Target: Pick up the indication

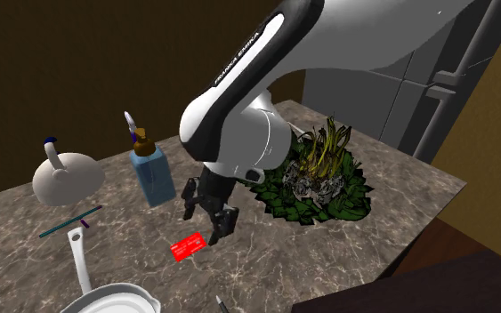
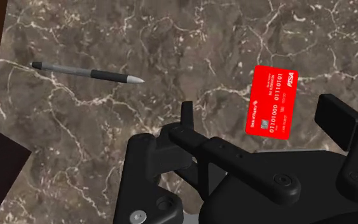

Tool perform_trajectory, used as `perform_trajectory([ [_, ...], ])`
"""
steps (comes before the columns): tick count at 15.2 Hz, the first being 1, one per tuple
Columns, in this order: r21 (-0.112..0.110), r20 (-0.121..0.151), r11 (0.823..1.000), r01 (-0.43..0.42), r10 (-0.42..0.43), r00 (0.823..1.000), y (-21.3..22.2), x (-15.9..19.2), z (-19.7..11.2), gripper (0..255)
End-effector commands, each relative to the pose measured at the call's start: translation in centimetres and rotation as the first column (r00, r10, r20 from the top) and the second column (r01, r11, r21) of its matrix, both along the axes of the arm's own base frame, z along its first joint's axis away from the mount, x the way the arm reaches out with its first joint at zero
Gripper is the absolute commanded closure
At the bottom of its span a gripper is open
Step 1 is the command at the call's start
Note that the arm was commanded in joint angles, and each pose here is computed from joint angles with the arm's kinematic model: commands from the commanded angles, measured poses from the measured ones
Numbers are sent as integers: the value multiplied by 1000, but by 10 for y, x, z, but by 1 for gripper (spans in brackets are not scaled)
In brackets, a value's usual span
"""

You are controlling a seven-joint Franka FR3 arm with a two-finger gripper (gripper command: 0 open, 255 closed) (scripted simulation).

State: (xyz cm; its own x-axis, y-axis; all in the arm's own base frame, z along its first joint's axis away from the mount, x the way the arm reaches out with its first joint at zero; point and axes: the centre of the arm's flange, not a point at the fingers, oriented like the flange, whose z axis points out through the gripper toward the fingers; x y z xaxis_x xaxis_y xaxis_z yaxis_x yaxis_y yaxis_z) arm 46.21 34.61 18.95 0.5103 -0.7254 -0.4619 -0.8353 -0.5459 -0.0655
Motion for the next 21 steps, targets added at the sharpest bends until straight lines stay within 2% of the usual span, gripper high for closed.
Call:
perform_trajectory([
  [1,15,-27,999,48,-48,998,17,6,-19,0],
  [7,52,-105,982,182,-176,979,59,31,-74,0],
  [16,52,-105,982,182,-176,979,59,31,-114,0],
  [17,52,-105,982,182,-176,979,59,31,-115,255],
  [21,52,-105,982,182,-176,979,57,31,-116,255],
])
